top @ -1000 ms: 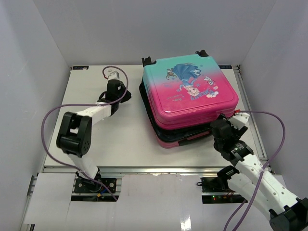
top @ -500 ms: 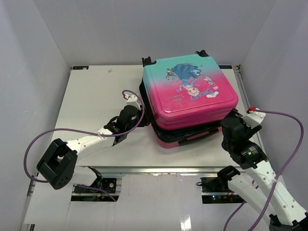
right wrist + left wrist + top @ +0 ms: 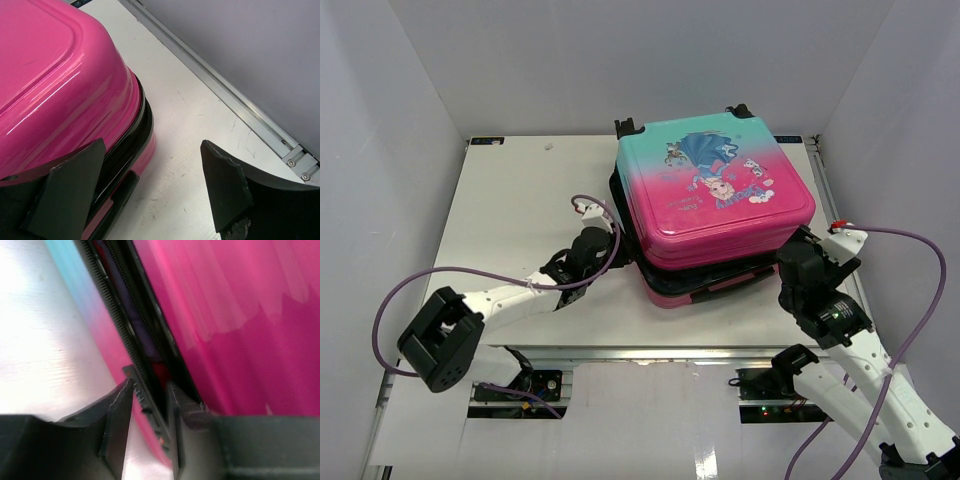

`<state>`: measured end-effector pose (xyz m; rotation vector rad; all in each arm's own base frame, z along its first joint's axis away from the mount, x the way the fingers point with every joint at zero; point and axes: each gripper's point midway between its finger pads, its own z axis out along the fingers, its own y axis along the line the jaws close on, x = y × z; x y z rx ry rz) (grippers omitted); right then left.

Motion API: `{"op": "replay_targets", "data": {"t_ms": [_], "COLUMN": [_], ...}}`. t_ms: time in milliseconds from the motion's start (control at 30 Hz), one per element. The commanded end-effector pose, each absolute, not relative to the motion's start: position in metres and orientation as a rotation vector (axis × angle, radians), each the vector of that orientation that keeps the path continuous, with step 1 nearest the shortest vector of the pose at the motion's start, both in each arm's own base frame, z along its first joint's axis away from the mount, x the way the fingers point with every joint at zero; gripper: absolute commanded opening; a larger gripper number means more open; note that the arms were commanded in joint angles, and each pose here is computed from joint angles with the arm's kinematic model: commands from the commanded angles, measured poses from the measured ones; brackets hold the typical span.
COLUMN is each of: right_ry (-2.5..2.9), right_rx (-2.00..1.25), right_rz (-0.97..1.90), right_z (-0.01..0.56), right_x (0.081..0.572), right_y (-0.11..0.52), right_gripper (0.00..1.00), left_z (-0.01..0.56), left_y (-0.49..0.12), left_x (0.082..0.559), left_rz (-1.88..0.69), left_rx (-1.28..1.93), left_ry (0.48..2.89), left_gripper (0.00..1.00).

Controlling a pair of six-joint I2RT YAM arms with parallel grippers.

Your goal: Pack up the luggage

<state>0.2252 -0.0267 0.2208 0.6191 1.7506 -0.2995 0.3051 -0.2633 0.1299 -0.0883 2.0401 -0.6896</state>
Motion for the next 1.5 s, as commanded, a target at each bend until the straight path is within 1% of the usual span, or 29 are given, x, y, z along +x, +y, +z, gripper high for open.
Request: {"op": "replay_targets", "data": {"t_ms": [0,133,167,267,333,400,467,533,600,667,733,767,800,833,867,900,1000,1067,1167,1200,1267,1300,1333,1367,1467], "right_ry": [1.729,1.73,1.728,1.73,1.733,1.742,1.767,1.796,1.809,1.822,1.827,1.826,1.821,1.809,1.793,1.785,1.771,1.768,1.77,1.771,1.805,1.815,1.823,1.826,1.818], "right_rx": [0.642,0.638,0.638,0.637,0.632,0.607,0.564,0.525,0.466,0.421,0.404,0.389,0.363,0.339,0.329,0.328,0.352,0.36,0.338,0.329,0.313,0.322,0.334,0.348,0.414], "right_rz": [-0.286,-0.267,-0.265,-0.26,-0.243,-0.212,-0.157,-0.113,-0.039,-0.008,0.002,0.012,0.032,0.054,0.07,0.075,0.065,0.067,0.132,0.158,0.179,0.176,0.165,0.152,0.102], "right_z": [0.228,0.228,0.227,0.227,0.227,0.225,0.219,0.209,0.207,0.205,0.207,0.208,0.209,0.211,0.215,0.216,0.217,0.222,0.234,0.239,0.236,0.235,0.233,0.231,0.233], "right_x": [0.226,0.225,0.225,0.224,0.226,0.231,0.238,0.245,0.257,0.265,0.268,0.27,0.271,0.273,0.275,0.275,0.273,0.271,0.266,0.265,0.26,0.259,0.258,0.257,0.253], "right_y": [-0.027,-0.026,-0.026,-0.026,-0.023,-0.016,-0.003,0.009,0.027,0.038,0.042,0.045,0.05,0.054,0.056,0.056,0.051,0.05,0.057,0.06,0.064,0.063,0.061,0.058,0.045], "right_gripper": [0.84,0.84,0.84,0.84,0.84,0.84,0.84,0.83,0.83,0.83,0.83,0.83,0.84,0.84,0.84,0.84,0.84,0.82,0.78,0.77,0.78,0.79,0.82,0.83,0.85], "left_z": [0.113,0.109,0.11,0.115,0.115,0.12,0.125,0.136,0.145,0.162,0.18,0.194,0.207,0.216,0.223,0.229,0.245,0.245,0.228,0.221,0.2,0.191,0.198,0.192,0.174], "left_y": [-0.274,-0.273,-0.271,-0.254,-0.228,-0.188,-0.144,-0.086,-0.058,-0.029,-0.017,-0.018,-0.025,-0.032,-0.036,-0.036,-0.039,-0.042,-0.05,-0.053,-0.066,-0.074,-0.088,-0.111,-0.143], "left_x": [0.313,0.323,0.327,0.337,0.348,0.369,0.394,0.436,0.467,0.512,0.541,0.548,0.552,0.552,0.548,0.541,0.499,0.464,0.408,0.397,0.368,0.36,0.351,0.339,0.321], "left_rz": [-0.685,-0.66,-0.654,-0.609,-0.542,-0.476,-0.4,-0.305,-0.285,-0.287,-0.296,-0.314,-0.346,-0.376,-0.392,-0.392,-0.413,-0.426,-0.435,-0.441,-0.484,-0.5,-0.527,-0.535,-0.528], "left_rx": [-0.103,-0.134,-0.144,-0.188,-0.249,-0.334,-0.429,-0.545,-0.613,-0.672,-0.695,-0.668,-0.615,-0.568,-0.548,-0.542,-0.53,-0.526,-0.507,-0.499,-0.472,-0.46,-0.419,-0.355,-0.262], "left_ry": [2.078,2.078,2.08,2.067,2.069,2.041,2.012,1.945,1.915,1.898,1.921,1.918,1.916,1.914,1.908,1.898,1.844,1.822,1.832,1.842,1.878,1.893,1.859,1.867,1.921], "left_gripper": [0.31,0.02,0.0,0.0,0.0,0.0,0.0,0.0,0.0,0.0,0.0,0.09,0.28,0.44,0.47,0.47,0.47,0.47,0.48,0.48,0.48,0.48,0.49,0.49,0.5]}}
